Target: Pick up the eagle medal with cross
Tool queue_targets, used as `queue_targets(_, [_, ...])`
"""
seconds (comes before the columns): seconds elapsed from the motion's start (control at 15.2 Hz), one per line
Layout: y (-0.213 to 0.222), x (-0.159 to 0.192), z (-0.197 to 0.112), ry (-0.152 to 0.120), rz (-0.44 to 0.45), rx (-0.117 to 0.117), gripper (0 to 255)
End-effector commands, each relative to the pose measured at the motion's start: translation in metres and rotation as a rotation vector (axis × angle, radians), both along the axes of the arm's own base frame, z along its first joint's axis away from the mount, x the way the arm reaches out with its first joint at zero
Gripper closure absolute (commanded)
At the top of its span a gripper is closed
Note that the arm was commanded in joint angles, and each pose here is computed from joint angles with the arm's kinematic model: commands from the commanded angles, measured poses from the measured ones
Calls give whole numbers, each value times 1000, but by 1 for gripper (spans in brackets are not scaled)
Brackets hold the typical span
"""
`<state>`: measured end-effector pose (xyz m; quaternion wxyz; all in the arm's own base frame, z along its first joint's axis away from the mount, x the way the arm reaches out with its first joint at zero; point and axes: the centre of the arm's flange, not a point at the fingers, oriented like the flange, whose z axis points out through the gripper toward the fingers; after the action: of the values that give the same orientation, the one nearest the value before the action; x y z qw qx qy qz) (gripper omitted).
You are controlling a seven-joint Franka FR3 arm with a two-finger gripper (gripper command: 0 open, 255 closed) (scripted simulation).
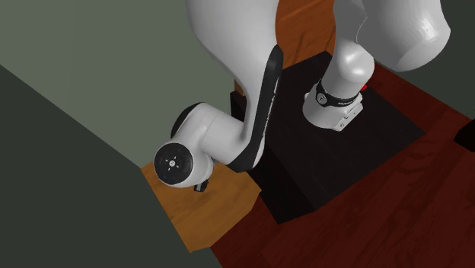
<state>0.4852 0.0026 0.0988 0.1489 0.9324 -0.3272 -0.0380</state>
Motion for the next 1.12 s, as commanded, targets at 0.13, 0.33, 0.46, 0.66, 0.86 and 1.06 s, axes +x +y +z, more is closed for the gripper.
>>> queue_targets(0.13, [0, -3, 2, 6, 0, 2, 255])
queue_targets(0.33, [0, -3, 17, 6, 0, 2, 255])
queue_targets(0.46, [0, -3, 28, 6, 0, 2, 255])
queue_targets(0.66, [0, -3, 44, 6, 0, 2, 255])
queue_targets(0.86, [0, -3, 60, 6, 0, 2, 255])
queue_targets(1.06, [0, -3, 75, 6, 0, 2, 255])
